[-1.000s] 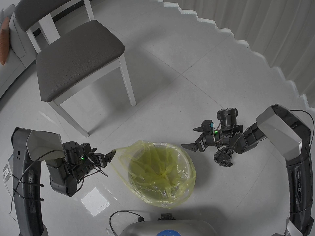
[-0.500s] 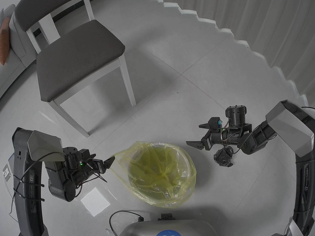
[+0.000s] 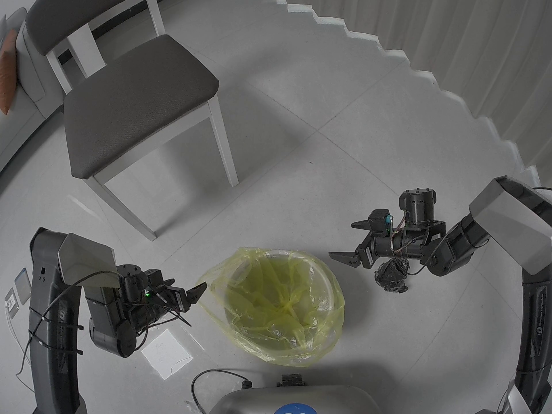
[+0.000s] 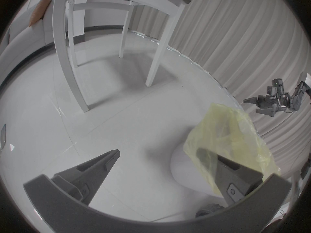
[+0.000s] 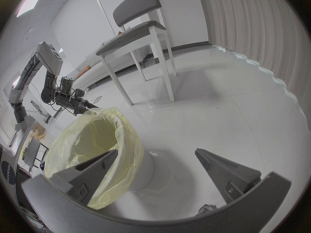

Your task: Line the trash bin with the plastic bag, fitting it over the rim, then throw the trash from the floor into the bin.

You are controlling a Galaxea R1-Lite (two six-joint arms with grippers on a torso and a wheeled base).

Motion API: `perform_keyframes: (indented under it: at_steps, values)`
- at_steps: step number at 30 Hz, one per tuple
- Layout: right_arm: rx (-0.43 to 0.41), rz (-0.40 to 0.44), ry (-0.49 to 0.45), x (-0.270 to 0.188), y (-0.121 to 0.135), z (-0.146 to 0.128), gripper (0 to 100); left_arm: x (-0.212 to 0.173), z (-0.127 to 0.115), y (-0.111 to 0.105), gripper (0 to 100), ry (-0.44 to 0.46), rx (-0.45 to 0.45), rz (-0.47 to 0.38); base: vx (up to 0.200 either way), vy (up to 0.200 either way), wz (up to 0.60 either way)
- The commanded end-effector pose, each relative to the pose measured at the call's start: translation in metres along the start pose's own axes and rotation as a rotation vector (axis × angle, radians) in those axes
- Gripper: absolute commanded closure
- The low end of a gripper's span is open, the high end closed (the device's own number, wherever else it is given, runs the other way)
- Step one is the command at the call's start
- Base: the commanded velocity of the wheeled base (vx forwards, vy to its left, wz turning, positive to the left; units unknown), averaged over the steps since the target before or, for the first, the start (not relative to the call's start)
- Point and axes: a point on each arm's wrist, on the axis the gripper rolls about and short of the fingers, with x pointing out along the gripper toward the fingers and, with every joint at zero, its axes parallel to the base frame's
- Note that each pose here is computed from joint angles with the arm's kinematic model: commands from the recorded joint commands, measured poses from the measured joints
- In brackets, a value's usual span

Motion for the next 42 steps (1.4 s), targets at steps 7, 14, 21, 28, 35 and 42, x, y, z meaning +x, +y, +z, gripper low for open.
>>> perform_keyframes:
  at_steps: [7, 14, 21, 28, 35, 42]
  values:
    - [-0.002, -0.006, -0.005, -0.004, -0.001, 0.003, 0, -0.026, 0.034, 0.004, 0, -0.074, -0.132, -0.082, 0.0, 0.0, 0.0]
    - [0.004, -0.009, 0.0, -0.006, -0.002, 0.0, 0, -0.031, 0.034, 0.008, 0, -0.075, -0.152, -0.069, 0.0, 0.0, 0.0]
    - [0.004, -0.012, -0.002, -0.008, -0.002, 0.002, 0, -0.058, 0.043, -0.001, 0, -0.058, -0.151, -0.147, 0.0, 0.0, 0.0]
    - [0.004, -0.019, -0.028, -0.013, -0.001, 0.011, 0, -0.071, 0.05, 0.001, 0, -0.076, -0.139, -0.148, -0.143, 0.0, 0.0]
    - [0.004, -0.014, -0.033, -0.014, 0.001, 0.014, 0, -0.07, 0.053, 0.0, 0, -0.087, -0.139, -0.153, -0.2, 0.0, 0.0]
    - [-0.005, 0.005, -0.036, -0.009, 0.009, 0.017, 0, -0.065, 0.052, -0.008, 0, -0.084, -0.121, -0.155, 0.0, 0.0, 0.0]
